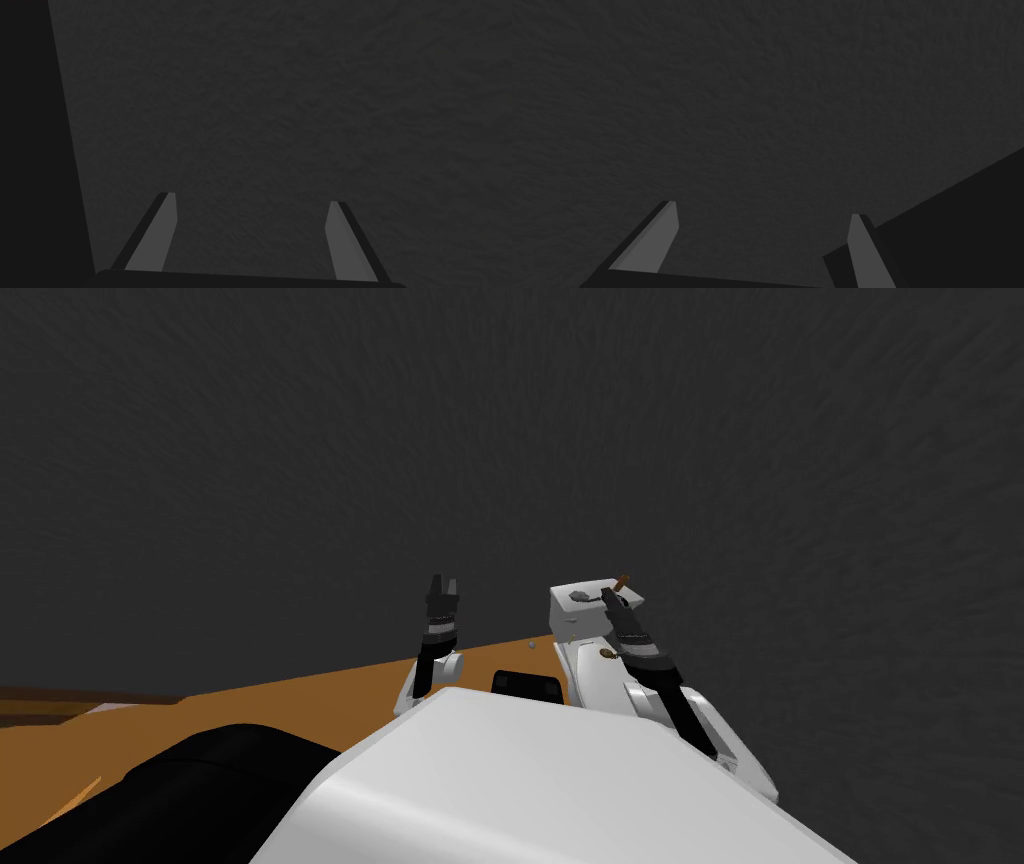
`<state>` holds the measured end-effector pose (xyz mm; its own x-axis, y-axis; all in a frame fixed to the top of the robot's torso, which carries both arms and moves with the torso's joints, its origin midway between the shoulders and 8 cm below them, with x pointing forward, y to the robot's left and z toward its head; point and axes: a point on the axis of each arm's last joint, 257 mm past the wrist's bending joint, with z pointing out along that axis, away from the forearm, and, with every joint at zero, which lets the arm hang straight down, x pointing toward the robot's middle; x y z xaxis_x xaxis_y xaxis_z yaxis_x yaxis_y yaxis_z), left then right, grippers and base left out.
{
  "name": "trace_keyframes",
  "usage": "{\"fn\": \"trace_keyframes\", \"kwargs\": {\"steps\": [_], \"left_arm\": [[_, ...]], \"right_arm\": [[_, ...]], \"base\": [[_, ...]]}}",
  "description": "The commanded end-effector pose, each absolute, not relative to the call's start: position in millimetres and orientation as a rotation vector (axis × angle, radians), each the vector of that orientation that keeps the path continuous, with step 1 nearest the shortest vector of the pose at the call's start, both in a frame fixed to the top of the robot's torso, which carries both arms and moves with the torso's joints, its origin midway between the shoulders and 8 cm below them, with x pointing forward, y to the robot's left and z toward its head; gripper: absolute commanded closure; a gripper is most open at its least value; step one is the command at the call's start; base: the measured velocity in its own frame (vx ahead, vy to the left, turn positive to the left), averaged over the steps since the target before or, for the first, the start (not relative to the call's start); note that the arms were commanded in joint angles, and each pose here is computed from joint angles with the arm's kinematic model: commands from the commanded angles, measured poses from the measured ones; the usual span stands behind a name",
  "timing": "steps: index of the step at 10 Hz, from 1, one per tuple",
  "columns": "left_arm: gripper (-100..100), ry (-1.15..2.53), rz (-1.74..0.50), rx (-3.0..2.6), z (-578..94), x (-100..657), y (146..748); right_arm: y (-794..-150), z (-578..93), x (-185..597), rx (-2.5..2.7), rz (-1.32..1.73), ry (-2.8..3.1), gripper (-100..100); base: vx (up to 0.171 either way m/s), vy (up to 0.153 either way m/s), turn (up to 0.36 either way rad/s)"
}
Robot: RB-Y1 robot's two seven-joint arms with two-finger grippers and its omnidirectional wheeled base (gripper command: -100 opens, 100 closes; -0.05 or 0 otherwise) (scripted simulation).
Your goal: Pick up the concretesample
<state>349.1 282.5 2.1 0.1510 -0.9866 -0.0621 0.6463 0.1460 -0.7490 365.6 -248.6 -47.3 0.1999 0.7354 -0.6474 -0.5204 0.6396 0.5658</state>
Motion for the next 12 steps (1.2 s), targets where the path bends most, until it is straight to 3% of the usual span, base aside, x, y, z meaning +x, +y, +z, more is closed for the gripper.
{"fn": "trace_keyframes", "kwargs": {"steps": [1,12], "left_arm": [[0,0.645,-1.3,-0.655,2,349,283],[0,0.645,-1.3,-0.655,2,349,283]], "right_arm": [[-248,-68,370,0.171,0.822,1.116,-100],[-280,-200,379,-0.404,0.336,1.499,-100]], "base": [[0.013,0.029,0.107],[0.015,0.03,0.123]]}}
